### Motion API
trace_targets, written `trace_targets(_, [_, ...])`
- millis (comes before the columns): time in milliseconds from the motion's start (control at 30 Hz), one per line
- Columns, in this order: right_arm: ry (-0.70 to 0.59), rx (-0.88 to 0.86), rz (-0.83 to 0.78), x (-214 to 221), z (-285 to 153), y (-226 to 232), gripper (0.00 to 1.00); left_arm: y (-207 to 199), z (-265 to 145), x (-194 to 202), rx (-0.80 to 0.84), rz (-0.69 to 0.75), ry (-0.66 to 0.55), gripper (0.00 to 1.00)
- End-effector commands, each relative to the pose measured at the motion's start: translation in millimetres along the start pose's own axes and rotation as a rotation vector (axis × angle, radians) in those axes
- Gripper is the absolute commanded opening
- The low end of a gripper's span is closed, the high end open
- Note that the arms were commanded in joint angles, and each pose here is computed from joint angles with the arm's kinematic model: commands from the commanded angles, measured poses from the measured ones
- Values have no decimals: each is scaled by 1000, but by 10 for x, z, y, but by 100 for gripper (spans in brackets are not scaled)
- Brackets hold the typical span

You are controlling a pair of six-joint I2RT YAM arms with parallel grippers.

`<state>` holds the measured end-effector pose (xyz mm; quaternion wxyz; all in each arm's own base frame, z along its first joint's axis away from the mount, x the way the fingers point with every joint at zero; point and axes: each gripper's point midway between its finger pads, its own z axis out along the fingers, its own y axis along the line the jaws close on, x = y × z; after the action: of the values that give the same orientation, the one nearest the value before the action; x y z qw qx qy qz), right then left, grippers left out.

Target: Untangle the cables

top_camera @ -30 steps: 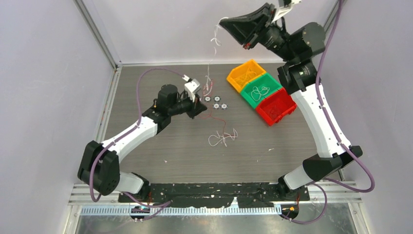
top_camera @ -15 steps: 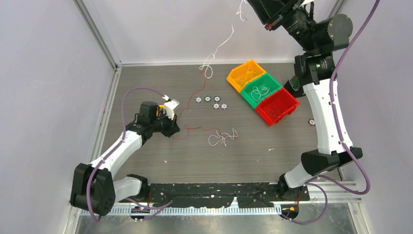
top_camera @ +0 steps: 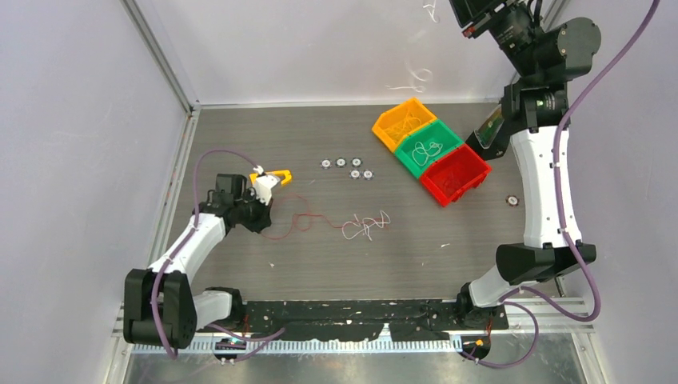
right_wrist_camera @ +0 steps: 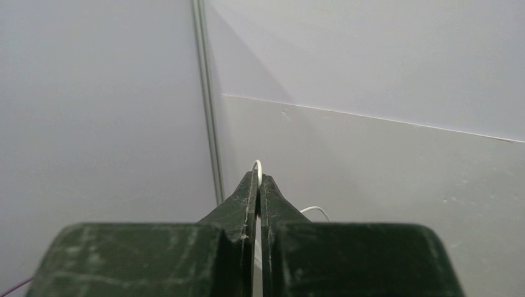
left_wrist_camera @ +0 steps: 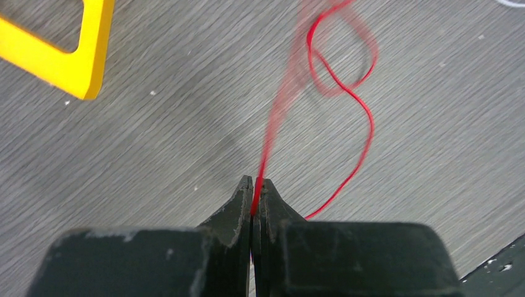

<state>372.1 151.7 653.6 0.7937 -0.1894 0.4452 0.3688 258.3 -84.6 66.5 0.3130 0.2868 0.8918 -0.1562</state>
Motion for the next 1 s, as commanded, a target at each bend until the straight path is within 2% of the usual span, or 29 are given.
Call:
trace_targets(0, [-13,36,-51,-70,-71,-95,5,151,-51,23,-31,49,24,0])
trace_targets(67, [39,36,-33,175,-116,-159,5,87,-46,-8,15,55,15,0])
trace_targets(100, [56,39,-32,232,-143,-167,5,30,-53,-32,49,50,10,8])
trace_targets(167, [114,57,-40,450,-215,-237,5,-94,-92,-116,115,39,-16,47])
trace_targets(200, [152,67,-62,611,-265,-309,5,-124,-120,-184,125,34,-40,57])
trace_targets(300, [243,81,-87,905,-445,-391,5,-173,-250,-414,126,53,-129,76])
trace_targets(367, [303,93,-108,1111,-576,-463,5,-184,-376,-591,109,75,-195,97])
trace_targets(400, [336,96,-123,1251,-649,-513,5,-191,-435,-670,103,86,-222,99])
trace_targets(667, [481,122,-107,1886,-997,-735,5,-265,-753,-1071,104,109,-332,100])
trace_targets(967, [617,257,-122,2430,-1388,-1467,5,-239,-753,-1048,81,87,-328,99])
